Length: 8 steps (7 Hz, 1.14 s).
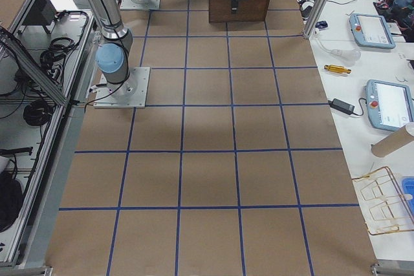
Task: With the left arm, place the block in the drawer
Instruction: 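Carry the yellow cube with the left gripper over the open drawer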
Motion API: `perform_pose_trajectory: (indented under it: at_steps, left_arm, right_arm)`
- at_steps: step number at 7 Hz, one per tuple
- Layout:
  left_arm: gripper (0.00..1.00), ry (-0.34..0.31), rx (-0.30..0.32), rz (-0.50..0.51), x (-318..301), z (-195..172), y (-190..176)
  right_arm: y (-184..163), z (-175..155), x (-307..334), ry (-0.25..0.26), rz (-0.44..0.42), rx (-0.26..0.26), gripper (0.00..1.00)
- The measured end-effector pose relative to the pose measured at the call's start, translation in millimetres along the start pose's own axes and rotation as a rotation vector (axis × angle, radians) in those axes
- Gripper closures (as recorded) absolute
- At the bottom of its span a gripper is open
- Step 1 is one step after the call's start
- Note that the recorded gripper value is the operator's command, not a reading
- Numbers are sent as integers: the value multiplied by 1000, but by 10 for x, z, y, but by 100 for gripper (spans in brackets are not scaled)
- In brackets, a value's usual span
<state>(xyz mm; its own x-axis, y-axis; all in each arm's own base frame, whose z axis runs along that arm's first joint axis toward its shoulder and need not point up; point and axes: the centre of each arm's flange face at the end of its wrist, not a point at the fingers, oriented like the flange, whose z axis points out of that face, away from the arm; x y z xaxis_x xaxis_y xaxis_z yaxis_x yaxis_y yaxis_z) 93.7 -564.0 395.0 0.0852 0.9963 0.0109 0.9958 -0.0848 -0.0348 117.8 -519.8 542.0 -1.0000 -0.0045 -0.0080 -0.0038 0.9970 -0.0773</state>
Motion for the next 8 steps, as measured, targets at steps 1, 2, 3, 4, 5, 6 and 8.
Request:
perform_pose_trajectory:
  at_steps: [1,2,3,4,5,6,8]
  left_arm:
    - [100,-4,19,-28,-11,34,-35]
    - [100,-4,28,-70,-28,70,-38]
    - [100,6,35,-94,-60,145,-23]
    - [100,11,44,-115,-105,231,-4]
    - [100,7,53,-139,-150,290,3]
    - [100,5,57,-150,-172,317,8]
    - [100,9,61,-152,-204,370,-6]
  right_arm:
    - [-2,4,-1,0,0,-1,0]
    - [-2,4,-2,0,-1,-1,0]
    - [-2,4,-2,0,-1,-1,0]
    - [-3,5,0,1,0,-1,0]
    - [-3,5,2,1,0,-1,0]
    - [-2,4,1,1,0,-1,0]
    - [-2,3,0,1,0,-1,0]
